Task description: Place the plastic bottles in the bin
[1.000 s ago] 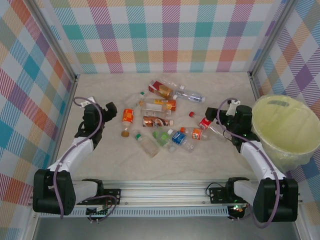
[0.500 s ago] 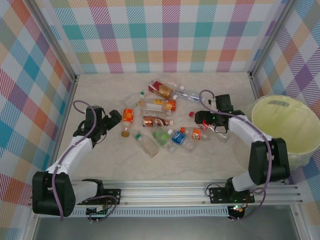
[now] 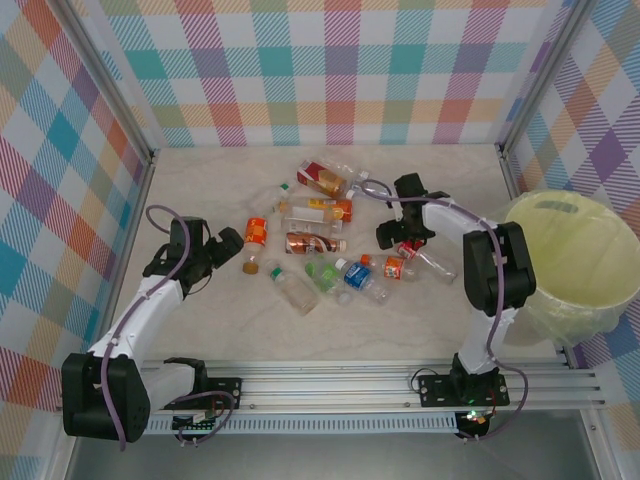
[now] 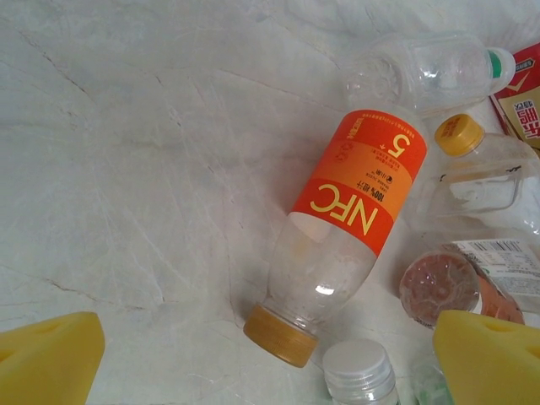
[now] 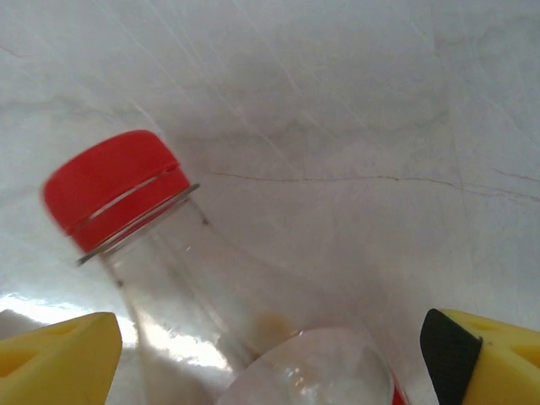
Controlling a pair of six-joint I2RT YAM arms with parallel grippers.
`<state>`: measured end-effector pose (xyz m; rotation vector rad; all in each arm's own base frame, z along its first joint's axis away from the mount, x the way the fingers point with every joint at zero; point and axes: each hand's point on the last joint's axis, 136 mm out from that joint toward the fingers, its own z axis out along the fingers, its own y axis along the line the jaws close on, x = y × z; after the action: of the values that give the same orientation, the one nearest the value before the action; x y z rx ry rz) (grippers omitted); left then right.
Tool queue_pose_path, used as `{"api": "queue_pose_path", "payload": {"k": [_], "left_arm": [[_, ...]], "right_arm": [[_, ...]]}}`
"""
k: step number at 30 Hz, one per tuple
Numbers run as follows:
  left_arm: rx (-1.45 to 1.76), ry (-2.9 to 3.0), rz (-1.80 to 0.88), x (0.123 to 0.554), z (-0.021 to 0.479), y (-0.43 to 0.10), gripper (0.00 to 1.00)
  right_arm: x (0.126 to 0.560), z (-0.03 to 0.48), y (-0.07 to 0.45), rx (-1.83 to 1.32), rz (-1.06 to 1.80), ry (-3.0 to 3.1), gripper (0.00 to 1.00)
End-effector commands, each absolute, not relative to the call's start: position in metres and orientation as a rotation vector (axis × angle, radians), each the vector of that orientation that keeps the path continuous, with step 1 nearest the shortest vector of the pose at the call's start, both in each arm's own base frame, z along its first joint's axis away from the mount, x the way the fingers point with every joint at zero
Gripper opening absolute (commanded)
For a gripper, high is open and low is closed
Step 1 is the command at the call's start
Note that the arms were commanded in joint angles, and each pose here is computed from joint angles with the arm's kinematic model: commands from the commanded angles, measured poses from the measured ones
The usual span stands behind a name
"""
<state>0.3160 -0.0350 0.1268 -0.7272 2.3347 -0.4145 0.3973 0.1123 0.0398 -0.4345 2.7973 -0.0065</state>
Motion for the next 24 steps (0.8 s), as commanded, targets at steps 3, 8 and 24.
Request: {"api": "queue_pose_path", "payload": {"k": [3, 8, 24], "left_arm": [[-0.687, 2.324, -0.469, 0.318, 0.139, -0.042, 1.0], [-0.656, 2.305, -0.524, 0.322, 0.145, -0.05, 1.0], [-0.401, 2.16, -0.757, 0.343, 0.202, -0.114, 1.0]], "right_arm": [[0.396, 0.025, 0.105, -0.454, -0.114, 2.857, 0.82], [0.406, 0.028, 0.107, -0.419, -0.116, 2.811, 0.68], [0.396, 0.239, 0.114, -0.213, 0.124, 2.244, 0.37]]}}
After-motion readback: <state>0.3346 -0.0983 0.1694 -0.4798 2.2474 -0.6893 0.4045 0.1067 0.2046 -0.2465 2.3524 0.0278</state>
